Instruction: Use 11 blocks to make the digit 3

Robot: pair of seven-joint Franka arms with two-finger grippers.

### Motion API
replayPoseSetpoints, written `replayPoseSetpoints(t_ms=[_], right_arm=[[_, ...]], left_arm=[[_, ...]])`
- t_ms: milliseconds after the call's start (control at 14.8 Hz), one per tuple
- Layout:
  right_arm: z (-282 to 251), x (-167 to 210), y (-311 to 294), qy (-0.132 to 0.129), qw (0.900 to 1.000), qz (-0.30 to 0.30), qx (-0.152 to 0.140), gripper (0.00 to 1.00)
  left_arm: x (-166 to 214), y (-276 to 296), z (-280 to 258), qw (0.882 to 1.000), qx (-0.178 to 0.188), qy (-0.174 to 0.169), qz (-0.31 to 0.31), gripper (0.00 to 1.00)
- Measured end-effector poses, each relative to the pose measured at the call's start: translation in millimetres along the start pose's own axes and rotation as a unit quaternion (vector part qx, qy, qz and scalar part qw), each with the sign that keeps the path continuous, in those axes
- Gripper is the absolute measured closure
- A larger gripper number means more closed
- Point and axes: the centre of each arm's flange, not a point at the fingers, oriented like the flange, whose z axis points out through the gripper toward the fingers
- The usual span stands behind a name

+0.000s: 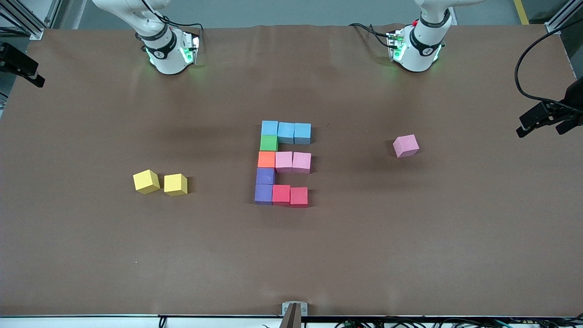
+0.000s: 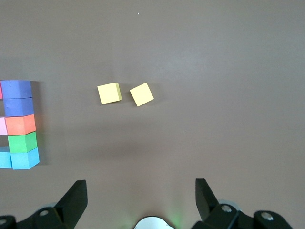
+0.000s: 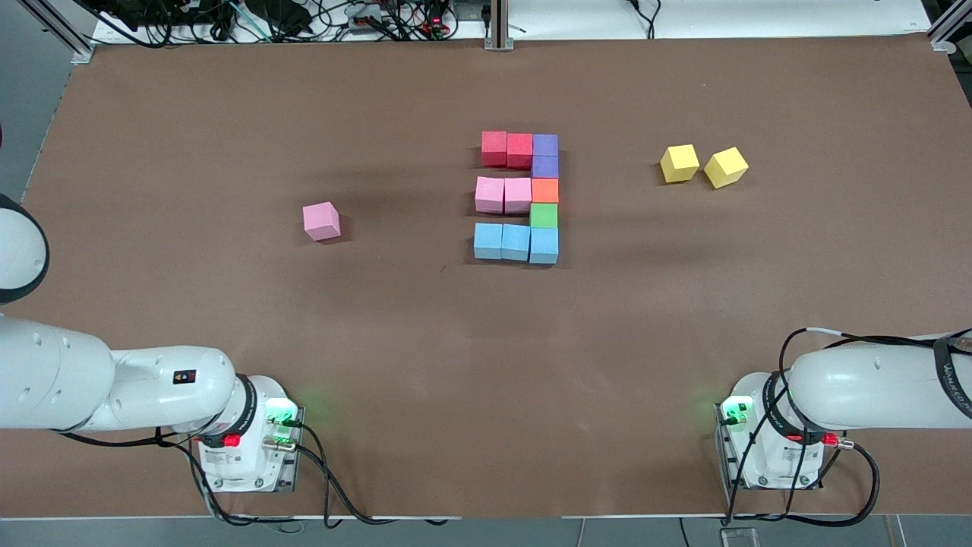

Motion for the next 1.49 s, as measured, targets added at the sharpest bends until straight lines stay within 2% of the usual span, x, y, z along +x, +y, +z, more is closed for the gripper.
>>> replayPoseSetpoints(t_ms=[1083, 1489], right_arm=[[0.0, 1.4, 0.8, 0.004, 1.000, 0.001, -0.003, 0.00], [0.2, 2.0, 1.2, 0.005, 1.000, 0.001, -0.004, 0.00]], left_arm=[[-1.2, -0.3, -5.1, 1.000, -0.003, -0.003, 0.002, 0.00], [6.0, 9.8, -27.7, 1.000, -0.003, 0.014, 0.011, 0.00]])
